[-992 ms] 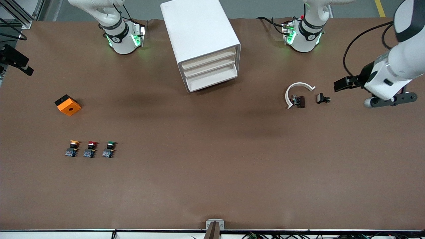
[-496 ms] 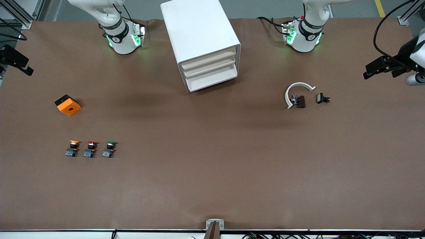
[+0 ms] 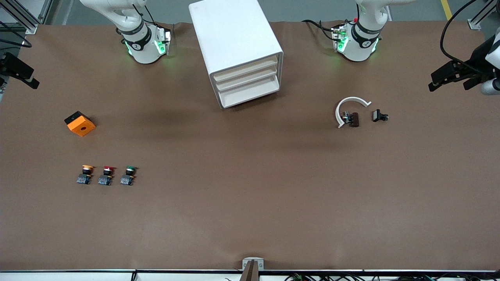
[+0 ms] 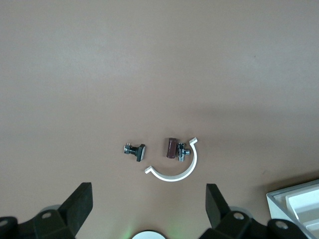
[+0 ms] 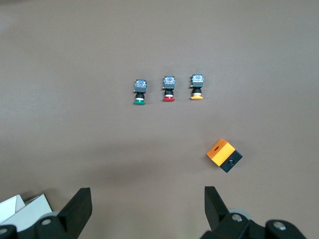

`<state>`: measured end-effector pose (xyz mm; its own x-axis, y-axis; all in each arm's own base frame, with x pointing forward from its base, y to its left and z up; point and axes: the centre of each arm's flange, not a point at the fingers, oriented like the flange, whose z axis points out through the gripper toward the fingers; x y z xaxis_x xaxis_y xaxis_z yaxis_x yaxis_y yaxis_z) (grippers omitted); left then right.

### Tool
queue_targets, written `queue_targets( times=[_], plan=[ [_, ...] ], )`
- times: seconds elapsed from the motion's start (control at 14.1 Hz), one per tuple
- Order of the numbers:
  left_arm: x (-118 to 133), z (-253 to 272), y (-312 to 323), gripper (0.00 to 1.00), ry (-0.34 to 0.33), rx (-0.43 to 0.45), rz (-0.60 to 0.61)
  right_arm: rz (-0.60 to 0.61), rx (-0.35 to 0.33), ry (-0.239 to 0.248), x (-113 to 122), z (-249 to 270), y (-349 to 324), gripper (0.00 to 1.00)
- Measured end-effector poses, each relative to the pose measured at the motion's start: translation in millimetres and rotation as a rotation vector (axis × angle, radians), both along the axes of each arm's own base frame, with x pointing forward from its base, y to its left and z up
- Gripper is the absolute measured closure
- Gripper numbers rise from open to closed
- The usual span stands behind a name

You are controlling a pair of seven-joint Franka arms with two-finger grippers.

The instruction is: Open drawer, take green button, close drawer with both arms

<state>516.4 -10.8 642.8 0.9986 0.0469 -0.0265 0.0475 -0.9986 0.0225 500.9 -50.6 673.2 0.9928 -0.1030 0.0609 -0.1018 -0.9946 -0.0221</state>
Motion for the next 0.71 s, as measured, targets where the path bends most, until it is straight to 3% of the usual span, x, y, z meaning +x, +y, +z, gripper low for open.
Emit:
queue_targets(
  times=[0.71],
  plan=[
    [1.3, 5.0, -0.9, 0.0, -0.011, 0.0, -0.002, 0.0, 0.0, 0.0, 0.0, 0.0, 0.0, 0.0]
  ],
)
